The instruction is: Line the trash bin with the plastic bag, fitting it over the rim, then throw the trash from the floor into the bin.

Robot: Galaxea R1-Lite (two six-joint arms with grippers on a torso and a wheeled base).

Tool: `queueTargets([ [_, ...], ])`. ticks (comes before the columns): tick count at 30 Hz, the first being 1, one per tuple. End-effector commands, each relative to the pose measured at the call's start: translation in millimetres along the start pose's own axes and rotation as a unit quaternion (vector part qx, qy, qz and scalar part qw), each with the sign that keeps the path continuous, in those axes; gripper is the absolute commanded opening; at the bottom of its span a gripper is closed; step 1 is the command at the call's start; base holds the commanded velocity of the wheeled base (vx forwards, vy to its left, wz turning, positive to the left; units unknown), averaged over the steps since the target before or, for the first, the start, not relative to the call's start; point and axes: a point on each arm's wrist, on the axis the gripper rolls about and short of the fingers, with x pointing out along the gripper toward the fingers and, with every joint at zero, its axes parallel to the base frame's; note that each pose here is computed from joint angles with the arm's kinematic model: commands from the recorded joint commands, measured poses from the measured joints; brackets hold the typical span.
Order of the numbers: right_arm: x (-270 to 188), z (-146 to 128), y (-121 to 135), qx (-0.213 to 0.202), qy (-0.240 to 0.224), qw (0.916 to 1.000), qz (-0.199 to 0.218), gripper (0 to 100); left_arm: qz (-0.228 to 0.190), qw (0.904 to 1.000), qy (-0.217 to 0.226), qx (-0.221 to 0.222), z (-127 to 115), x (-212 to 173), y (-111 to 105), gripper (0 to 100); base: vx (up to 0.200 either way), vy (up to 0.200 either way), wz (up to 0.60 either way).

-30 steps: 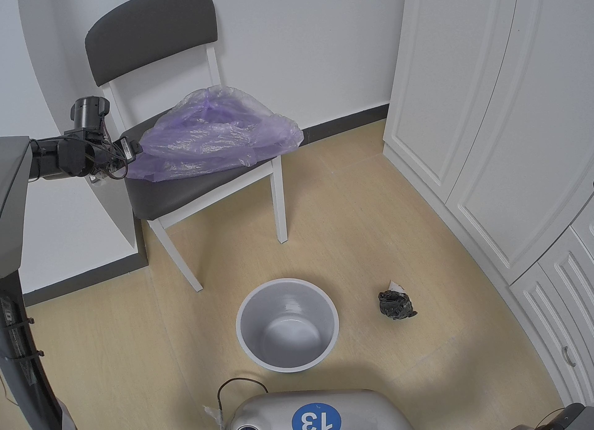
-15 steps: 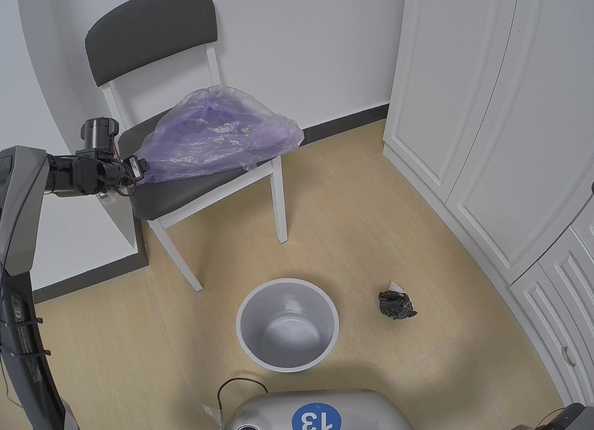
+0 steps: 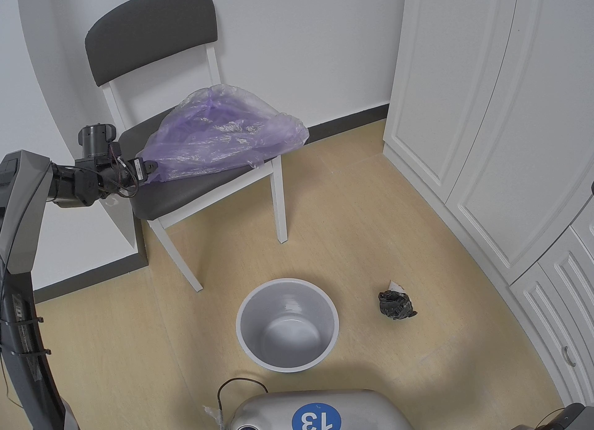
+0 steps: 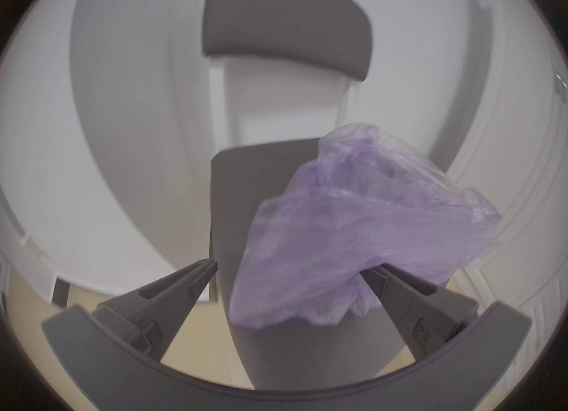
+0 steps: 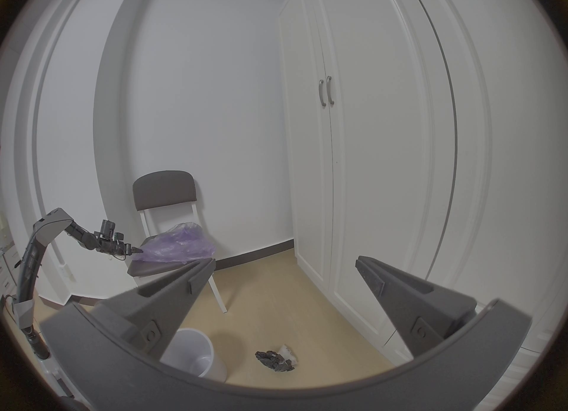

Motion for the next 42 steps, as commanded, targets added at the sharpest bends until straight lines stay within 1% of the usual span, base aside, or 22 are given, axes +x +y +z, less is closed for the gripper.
queueTargets([
  [1,-1,1,0,0.000,-0.003,1.0000,0.001,100,-0.026,0.9977,-0.015,0.061,-14,-1,12,100,0.000,0.000,0.00],
  [7,-1,0,0,0.000,-0.002,1.0000,0.001,100,-0.039,0.9964,-0.017,0.073,-15,-4,16,100,0.000,0.000,0.00],
  [12,-1,0,0,0.000,-0.002,1.0000,0.001,100,-0.044,0.9914,-0.017,0.122,-16,-6,34,100,0.000,0.000,0.00],
  [13,-1,0,0,0.000,-0.002,1.0000,0.001,100,-0.044,0.9914,-0.017,0.122,-16,-6,34,100,0.000,0.000,0.00],
  [14,-1,0,0,0.000,-0.002,1.0000,0.001,100,-0.046,0.9910,-0.016,0.125,-16,-6,40,100,0.000,0.000,0.00],
  [19,-1,0,0,0.000,-0.001,1.0000,0.001,100,-0.042,0.9914,-0.017,0.123,-16,-5,45,100,0.000,0.000,0.00],
  [28,-1,0,0,0.000,-0.002,1.0000,0.001,100,-0.049,0.9903,-0.033,0.126,-10,1,42,100,0.000,0.000,0.00],
  [39,-1,0,0,0.000,0.000,1.0000,0.001,100,-0.063,0.9891,-0.035,0.129,-13,10,33,100,0.000,0.000,0.00],
  [42,0,0,0,0.000,0.001,1.0000,0.002,100,-0.071,0.9879,-0.041,0.132,-11,15,27,100,0.000,0.000,0.00],
])
